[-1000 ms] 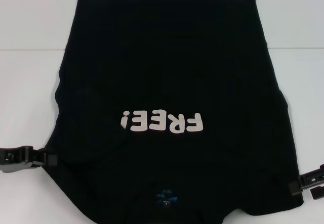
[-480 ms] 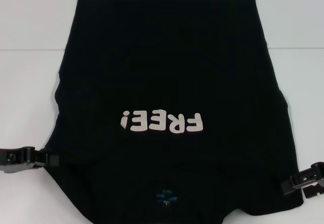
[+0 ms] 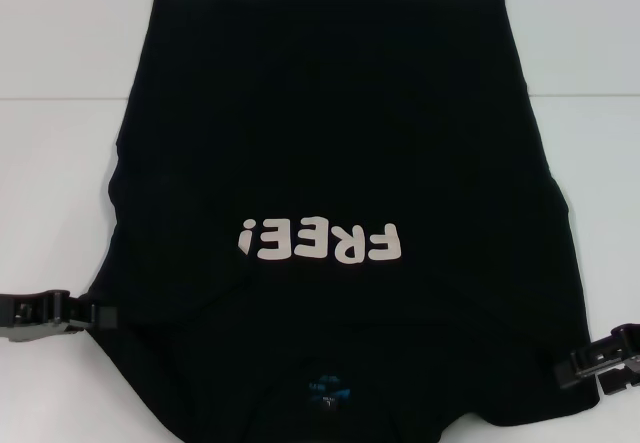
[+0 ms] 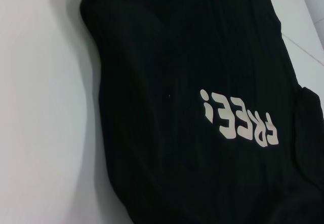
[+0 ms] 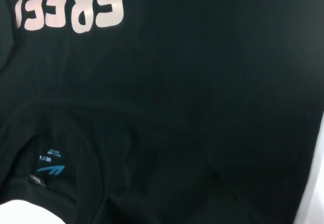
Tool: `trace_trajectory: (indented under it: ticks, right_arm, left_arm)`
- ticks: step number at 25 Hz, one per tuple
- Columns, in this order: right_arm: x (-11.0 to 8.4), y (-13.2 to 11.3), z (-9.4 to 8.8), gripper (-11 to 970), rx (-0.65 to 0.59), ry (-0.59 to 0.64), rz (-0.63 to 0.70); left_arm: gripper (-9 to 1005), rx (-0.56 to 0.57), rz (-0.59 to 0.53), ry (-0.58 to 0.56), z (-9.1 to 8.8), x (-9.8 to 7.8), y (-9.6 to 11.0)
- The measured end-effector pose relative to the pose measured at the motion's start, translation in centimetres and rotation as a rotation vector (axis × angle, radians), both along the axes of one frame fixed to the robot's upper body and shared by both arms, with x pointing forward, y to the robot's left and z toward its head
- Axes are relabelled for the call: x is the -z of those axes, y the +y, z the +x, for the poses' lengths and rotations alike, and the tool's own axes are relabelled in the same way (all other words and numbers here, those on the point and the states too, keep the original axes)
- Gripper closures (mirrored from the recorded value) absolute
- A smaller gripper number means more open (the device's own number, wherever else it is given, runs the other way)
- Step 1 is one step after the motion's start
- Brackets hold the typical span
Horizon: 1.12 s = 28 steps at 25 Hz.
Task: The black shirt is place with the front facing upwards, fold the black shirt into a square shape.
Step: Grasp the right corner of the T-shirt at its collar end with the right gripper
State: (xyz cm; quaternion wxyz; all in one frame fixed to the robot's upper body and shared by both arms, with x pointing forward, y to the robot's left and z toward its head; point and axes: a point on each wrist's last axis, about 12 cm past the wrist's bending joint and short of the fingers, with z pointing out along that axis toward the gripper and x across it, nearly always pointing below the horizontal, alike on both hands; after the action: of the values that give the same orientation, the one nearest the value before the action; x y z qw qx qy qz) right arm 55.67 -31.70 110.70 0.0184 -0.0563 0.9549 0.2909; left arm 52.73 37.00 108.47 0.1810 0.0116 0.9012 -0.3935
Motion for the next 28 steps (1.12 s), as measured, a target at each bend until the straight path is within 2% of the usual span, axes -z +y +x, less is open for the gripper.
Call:
trace_trajectory:
  ticks: [28]
  right_arm:
    - [0.23, 0.01, 0.3, 101, 0.011, 0.0, -0.027]
  left_arm:
    - [963, -0.003, 0.004, -0.004, 0.1, 0.1, -0.07]
